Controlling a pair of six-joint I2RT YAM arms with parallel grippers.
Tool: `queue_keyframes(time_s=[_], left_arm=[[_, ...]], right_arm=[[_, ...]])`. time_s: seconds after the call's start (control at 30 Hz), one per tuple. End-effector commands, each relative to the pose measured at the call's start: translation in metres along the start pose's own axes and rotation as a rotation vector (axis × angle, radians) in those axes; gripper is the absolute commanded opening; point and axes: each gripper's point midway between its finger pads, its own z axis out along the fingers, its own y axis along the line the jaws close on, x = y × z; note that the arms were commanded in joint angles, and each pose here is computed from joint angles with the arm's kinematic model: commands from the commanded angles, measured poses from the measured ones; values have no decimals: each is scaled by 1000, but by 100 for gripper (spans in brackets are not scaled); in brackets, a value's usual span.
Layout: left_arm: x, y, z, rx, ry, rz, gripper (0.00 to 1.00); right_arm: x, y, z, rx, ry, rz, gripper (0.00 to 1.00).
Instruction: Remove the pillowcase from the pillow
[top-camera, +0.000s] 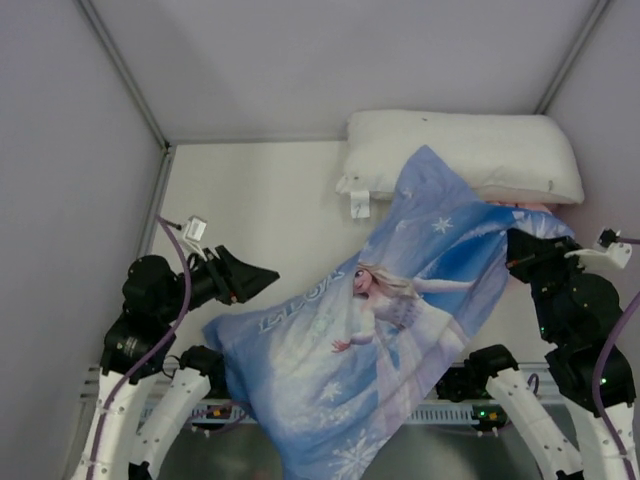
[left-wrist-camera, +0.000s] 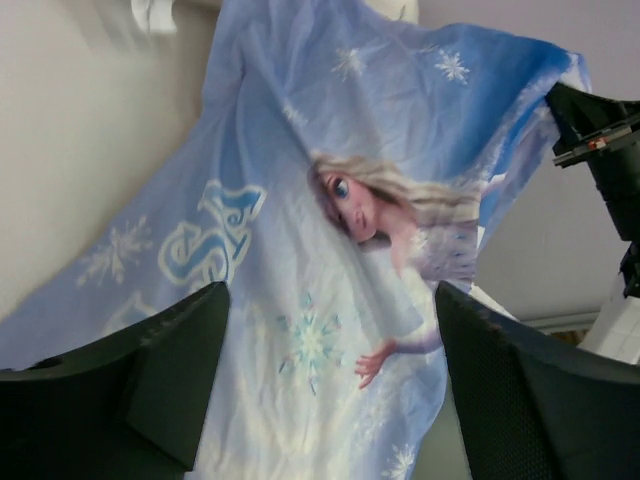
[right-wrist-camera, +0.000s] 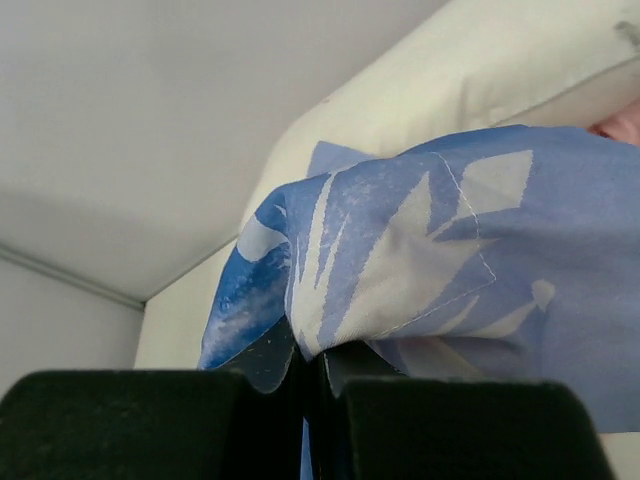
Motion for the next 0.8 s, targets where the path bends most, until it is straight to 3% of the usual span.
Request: queue_keyframes(time_s=[0.0,0.07,0.1,0.17,0.2,0.6,0.77], left_arm=[[29,15,11,23,90,-151,73],[51,36,20,-1,162,-211,56],[59,42,23,-11,194,-231,39],[77,53,25,-11,258,-260,23],[83,54,25,-3,276,-252,0],[106,30,18,183,459,-302,0],[119,28,29,170,547,-257,0]], right_arm=[[-29,-34,-22,168,-120,-7,0],[-27,-38,-26,180,-111,-10,0],[-25,-38,-27,177,-102,-11,0],[-24,-42,-28,196,-98,-17,0],[-24,-44,-27,207,-99,-27,0],[-9,-55,-10,269,-67,-66,0],[-3,-53,-2,255,-66,-48,0]])
